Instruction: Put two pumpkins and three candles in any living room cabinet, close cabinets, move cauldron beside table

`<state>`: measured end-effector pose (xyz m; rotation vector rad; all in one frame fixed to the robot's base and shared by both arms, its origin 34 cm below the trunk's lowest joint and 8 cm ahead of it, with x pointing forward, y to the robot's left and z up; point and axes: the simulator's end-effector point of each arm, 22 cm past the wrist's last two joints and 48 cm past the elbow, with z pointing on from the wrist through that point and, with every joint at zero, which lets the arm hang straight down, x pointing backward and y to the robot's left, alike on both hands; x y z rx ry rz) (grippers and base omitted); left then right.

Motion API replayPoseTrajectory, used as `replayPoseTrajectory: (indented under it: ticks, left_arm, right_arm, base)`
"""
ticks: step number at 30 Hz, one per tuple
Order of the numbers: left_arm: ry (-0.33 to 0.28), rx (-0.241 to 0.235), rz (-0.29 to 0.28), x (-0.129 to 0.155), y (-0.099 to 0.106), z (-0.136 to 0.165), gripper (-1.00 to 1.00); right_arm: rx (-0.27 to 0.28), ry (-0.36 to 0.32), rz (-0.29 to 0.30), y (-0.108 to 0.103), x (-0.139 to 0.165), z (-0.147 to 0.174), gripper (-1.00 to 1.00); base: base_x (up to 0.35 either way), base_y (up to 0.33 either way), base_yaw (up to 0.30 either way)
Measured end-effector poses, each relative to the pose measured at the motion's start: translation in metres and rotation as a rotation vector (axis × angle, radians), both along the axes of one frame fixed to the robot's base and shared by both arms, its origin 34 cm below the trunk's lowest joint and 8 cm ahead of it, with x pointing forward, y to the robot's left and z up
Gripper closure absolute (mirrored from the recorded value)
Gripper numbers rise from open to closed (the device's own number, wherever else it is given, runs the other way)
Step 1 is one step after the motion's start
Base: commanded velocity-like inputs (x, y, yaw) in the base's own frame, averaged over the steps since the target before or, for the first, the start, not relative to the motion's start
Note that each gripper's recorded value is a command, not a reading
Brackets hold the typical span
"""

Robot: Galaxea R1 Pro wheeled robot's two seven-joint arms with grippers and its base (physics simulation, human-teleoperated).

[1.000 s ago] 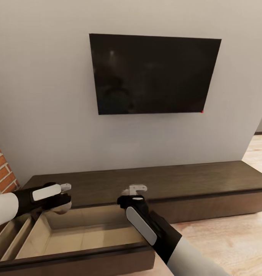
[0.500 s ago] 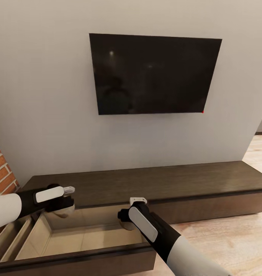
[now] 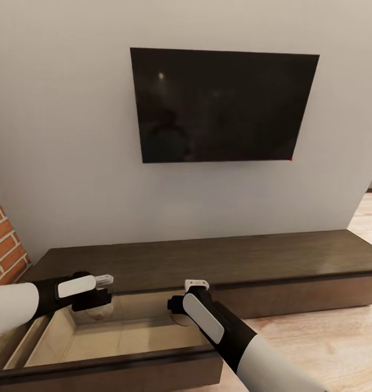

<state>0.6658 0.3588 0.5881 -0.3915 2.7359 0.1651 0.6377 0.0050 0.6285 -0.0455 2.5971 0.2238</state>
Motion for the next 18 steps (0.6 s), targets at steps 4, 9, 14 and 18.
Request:
replayPoseTrajectory:
  ticks: [4, 9, 14, 18]
  left_arm:
    - [-0.004, -0.008, 0.018, -0.001, 0.003, -0.011, 1.00]
    - [-0.004, -0.008, 0.032, -0.006, 0.005, -0.021, 1.00]
    - [-0.035, 0.000, 0.055, -0.007, 0.009, -0.028, 1.00]
    - [-0.042, 0.000, 0.057, -0.006, 0.008, -0.030, 1.00]
  right_arm:
    - [-0.006, -0.003, -0.002, -0.001, 0.001, 0.000, 1.00]
    - [-0.005, 0.000, -0.003, -0.002, 0.001, -0.001, 1.00]
    - [-0.008, 0.004, -0.001, -0.004, 0.001, -0.005, 1.00]
    - [-0.015, 0.007, -0.007, -0.010, 0.001, -0.009, 1.00]
  base:
    - [0.000, 0.000, 0.258]
    - [0.000, 0.000, 0.259]
    - [0.000, 0.000, 0.216]
    - [0.007, 0.002, 0.075]
